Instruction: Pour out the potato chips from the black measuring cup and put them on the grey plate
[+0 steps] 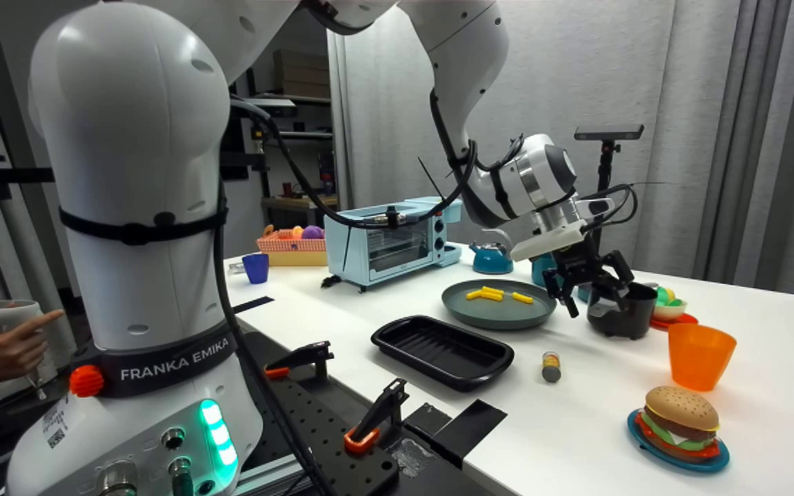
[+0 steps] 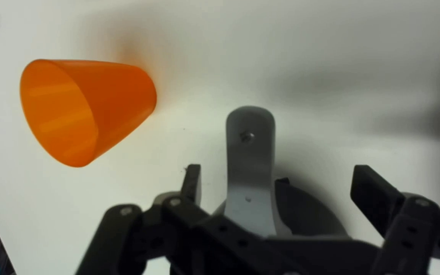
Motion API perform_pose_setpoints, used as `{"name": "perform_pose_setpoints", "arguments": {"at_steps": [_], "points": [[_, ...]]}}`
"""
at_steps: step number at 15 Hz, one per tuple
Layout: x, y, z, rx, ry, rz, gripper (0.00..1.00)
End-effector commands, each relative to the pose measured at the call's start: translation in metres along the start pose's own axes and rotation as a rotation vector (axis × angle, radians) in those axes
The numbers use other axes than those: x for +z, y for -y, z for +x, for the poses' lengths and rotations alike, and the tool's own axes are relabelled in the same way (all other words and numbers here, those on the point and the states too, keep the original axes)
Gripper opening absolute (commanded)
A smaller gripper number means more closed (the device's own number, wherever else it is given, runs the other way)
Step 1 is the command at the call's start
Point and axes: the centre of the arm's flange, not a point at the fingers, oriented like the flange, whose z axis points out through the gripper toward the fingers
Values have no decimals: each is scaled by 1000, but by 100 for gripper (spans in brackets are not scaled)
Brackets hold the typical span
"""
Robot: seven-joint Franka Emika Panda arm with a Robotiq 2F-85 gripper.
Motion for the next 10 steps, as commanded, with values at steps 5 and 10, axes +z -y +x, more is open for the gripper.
{"name": "perform_pose_setpoints", "arguments": {"at_steps": [5, 10], "points": [[-27, -26, -26, 25, -19, -20, 100], [-66, -33, -37, 40, -30, -16, 100]]}}
